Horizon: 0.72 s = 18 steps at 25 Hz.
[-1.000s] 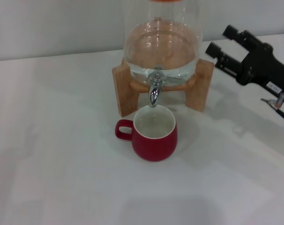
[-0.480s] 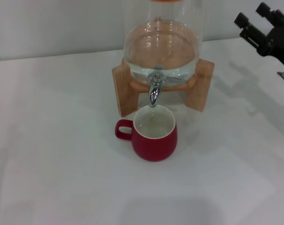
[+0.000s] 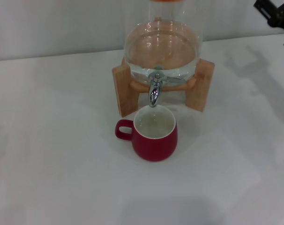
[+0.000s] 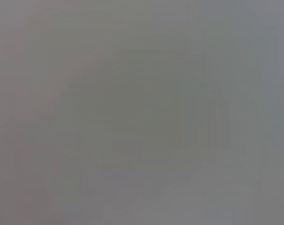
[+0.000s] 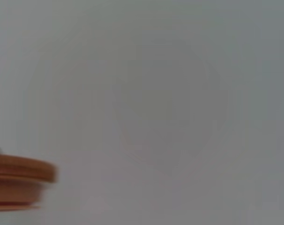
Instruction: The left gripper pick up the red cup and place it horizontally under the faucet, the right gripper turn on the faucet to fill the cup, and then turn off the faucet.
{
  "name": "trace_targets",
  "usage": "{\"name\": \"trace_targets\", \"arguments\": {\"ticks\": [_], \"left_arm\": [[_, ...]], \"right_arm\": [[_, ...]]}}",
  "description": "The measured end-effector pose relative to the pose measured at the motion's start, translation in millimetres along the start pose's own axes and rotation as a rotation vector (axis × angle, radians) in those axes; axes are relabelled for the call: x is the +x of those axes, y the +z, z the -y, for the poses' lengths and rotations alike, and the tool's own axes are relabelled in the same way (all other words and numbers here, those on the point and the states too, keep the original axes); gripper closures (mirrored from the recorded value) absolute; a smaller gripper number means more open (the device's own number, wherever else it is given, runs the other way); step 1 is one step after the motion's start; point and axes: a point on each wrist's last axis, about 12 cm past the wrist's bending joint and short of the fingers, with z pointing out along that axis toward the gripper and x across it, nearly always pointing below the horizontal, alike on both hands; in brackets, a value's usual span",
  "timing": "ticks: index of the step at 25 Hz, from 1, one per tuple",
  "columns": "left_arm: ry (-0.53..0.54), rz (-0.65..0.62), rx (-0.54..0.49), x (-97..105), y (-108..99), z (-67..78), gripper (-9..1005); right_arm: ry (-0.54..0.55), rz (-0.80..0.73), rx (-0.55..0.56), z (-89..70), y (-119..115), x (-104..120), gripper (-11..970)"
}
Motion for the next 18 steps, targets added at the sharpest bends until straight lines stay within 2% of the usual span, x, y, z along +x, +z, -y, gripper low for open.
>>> {"name": "trace_targets", "arguments": {"ticks": [5, 11, 18], "left_arm": [[-0.011, 0.009, -0.042, -0.8, -2.2, -5.0, 135], [-0.011, 0.002, -0.052, -0.2, -3.2, -7.1, 135], [-0.011, 0.01, -0.051, -1.1, -2.8, -6.8, 135]], "right_arm": [[-0.022, 0.001, 0.103, 10.3, 0.5, 0.8, 183], [-0.035, -0.016, 0.131, 13.8, -8.2, 4.3, 183], [-0.073, -0.011, 0.203, 26.9, -24.5, 3.3, 183]]}}
